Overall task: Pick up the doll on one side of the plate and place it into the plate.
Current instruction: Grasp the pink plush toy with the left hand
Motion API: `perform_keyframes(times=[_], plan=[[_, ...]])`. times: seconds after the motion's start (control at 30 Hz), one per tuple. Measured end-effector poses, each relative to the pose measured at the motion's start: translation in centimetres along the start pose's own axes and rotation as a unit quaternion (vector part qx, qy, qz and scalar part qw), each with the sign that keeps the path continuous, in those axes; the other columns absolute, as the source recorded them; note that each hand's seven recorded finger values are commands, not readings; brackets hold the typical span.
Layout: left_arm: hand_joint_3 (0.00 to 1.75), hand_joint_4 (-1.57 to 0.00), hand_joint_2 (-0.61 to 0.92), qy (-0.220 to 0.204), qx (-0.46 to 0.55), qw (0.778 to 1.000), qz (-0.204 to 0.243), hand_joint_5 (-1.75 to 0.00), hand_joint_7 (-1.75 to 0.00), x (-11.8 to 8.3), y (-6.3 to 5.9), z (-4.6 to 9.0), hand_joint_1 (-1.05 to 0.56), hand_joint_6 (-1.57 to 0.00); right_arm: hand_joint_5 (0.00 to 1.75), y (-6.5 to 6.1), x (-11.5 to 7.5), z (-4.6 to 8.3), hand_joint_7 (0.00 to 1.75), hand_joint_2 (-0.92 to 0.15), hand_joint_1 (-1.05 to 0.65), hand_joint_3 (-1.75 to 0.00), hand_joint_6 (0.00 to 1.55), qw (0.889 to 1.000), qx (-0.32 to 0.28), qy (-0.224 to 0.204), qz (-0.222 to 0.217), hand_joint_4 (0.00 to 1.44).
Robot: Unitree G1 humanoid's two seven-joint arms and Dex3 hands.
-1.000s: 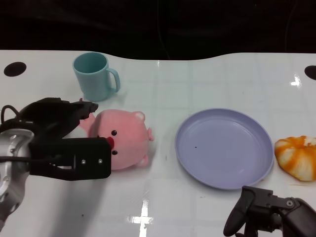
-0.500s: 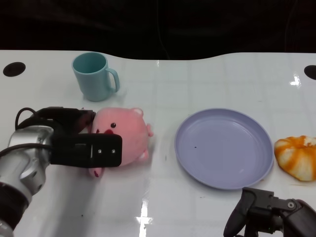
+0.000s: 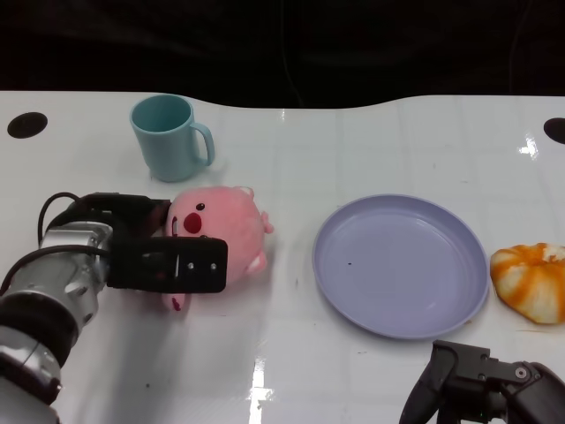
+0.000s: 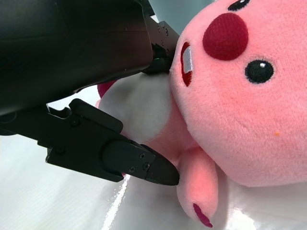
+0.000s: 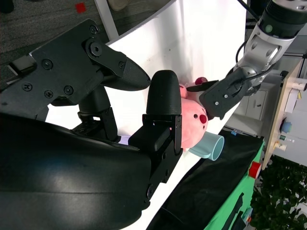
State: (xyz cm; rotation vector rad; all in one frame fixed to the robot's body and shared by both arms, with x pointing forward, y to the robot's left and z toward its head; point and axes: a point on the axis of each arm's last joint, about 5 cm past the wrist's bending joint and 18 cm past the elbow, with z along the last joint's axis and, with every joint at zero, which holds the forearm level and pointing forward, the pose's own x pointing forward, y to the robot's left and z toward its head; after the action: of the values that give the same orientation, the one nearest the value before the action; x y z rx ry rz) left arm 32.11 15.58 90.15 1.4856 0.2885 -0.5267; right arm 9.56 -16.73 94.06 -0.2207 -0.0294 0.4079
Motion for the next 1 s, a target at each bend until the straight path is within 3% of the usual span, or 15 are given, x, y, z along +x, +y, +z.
perform_keyframes(times=[0.2, 0.27, 0.3, 0.33, 0.47, 0.53, 0.6, 0.67, 0.7, 0.73, 0.8, 0.83, 0.9, 0.93, 1.0], plan=[[0.09, -0.58, 0.92, 0.005, -0.002, 1.0, -0.004, -0.09, -0.06, 0.3, -0.5, 0.3, -0.53, -0.75, 1.7, 0.0, -0.1, 0.3, 1.35, -0.52, -0.19, -1.11, 0.62, 1.0, -0.002, -0.006, 0.0, 0.67], [0.05, -0.86, 0.91, 0.003, -0.006, 1.0, 0.003, -0.19, -0.07, 0.3, -0.8, 0.4, -0.4, -0.95, 1.7, 0.0, -0.1, 0.3, 1.35, -0.51, -0.19, -1.11, 0.62, 1.0, -0.001, -0.005, 0.0, 0.67], [0.03, -0.9, 0.92, 0.001, -0.008, 1.0, 0.007, -0.33, -0.04, 0.3, -0.9, 0.4, -0.37, -1.01, 1.7, 0.0, -0.1, 0.3, 1.35, -0.51, -0.19, -1.11, 0.62, 1.0, -0.001, -0.005, 0.0, 0.66], [0.01, -0.85, 0.91, -0.001, -0.009, 1.0, 0.012, -0.63, -0.03, 0.4, -1.0, 0.4, -0.33, -1.08, 1.7, 0.0, -0.1, 0.3, 1.35, -0.51, -0.19, -1.12, 0.62, 1.0, -0.001, -0.005, 0.0, 0.66], [0.0, -0.66, 0.91, -0.009, 0.001, 0.999, 0.034, -1.11, -0.07, 0.3, -1.5, 0.5, -0.3, -1.19, 1.7, 0.0, -0.1, 0.3, 1.35, -0.51, -0.18, -1.12, 0.61, 1.0, -0.001, -0.004, 0.0, 0.67], [0.11, -0.64, 0.92, -0.012, 0.002, 0.999, 0.045, -1.42, -0.02, 0.3, -1.8, 0.4, -0.28, -1.06, 1.7, 0.0, -0.1, 0.3, 1.36, -0.51, -0.18, -1.13, 0.62, 1.0, -0.001, -0.004, -0.001, 0.67], [0.24, -0.64, 0.92, -0.017, -0.002, 0.998, 0.058, -1.53, -0.01, 0.2, -2.3, 0.3, -0.26, -1.0, 1.7, 0.0, -0.1, 0.3, 1.36, -0.5, -0.18, -1.13, 0.62, 1.0, -0.001, -0.004, -0.001, 0.67], [0.3, -0.65, 0.92, -0.022, -0.009, 0.997, 0.07, -1.66, -0.05, 0.2, -2.6, 0.2, -0.25, -1.06, 1.7, 0.0, -0.1, 0.3, 1.36, -0.51, -0.17, -1.13, 0.62, 1.0, -0.002, -0.004, -0.001, 0.67], [0.32, -0.65, 0.92, -0.024, -0.015, 0.996, 0.079, -1.7, -0.26, 0.1, -2.8, 0.1, -0.25, -1.08, 1.7, 0.0, -0.1, 0.3, 1.36, -0.5, -0.17, -1.13, 0.62, 1.0, -0.002, -0.004, -0.001, 0.67], [0.32, -0.66, 0.92, -0.026, -0.021, 0.996, 0.088, -1.73, -0.8, 0.0, -3.0, 0.0, -0.25, -0.88, 1.71, 0.0, -0.1, 0.3, 1.36, -0.5, -0.17, -1.13, 0.62, 1.0, -0.002, -0.004, -0.001, 0.68], [0.33, -0.67, 0.92, -0.029, -0.03, 0.994, 0.099, -1.74, -1.13, 0.0, -3.3, -0.1, -0.25, -0.74, 1.71, 0.0, -0.1, 0.3, 1.36, -0.5, -0.18, -1.13, 0.62, 1.0, -0.002, -0.005, -0.001, 0.68], [0.35, -0.77, 0.9, -0.032, -0.042, 0.993, 0.108, -1.74, -1.49, 0.0, -3.3, -0.1, -0.22, -0.7, 1.71, 0.0, 0.0, 0.3, 1.36, -0.5, -0.17, -1.13, 0.62, 1.0, -0.002, -0.006, -0.001, 0.67], [0.48, -0.85, 0.83, -0.034, -0.088, 0.986, 0.137, -1.75, -1.68, -0.2, -3.8, -0.4, -0.19, -0.7, 1.71, 0.0, 0.0, 0.3, 1.36, -0.5, -0.16, -1.14, 0.62, 1.0, -0.003, -0.006, -0.001, 0.67], [0.64, -0.88, 0.75, -0.036, -0.112, 0.982, 0.148, -1.75, -1.72, -0.4, -4.1, -0.4, -0.17, -0.71, 1.71, 0.0, 0.0, 0.3, 1.36, -0.5, -0.16, -1.15, 0.61, 1.0, -0.003, -0.006, -0.001, 0.67], [0.77, -0.89, 0.71, -0.035, -0.149, 0.975, 0.16, -1.75, -1.74, -0.5, -4.4, -0.6, -0.16, -0.71, 1.7, -0.1, 0.1, 0.3, 1.36, -0.49, -0.16, -1.15, 0.61, 1.0, -0.003, -0.007, -0.001, 0.67]])
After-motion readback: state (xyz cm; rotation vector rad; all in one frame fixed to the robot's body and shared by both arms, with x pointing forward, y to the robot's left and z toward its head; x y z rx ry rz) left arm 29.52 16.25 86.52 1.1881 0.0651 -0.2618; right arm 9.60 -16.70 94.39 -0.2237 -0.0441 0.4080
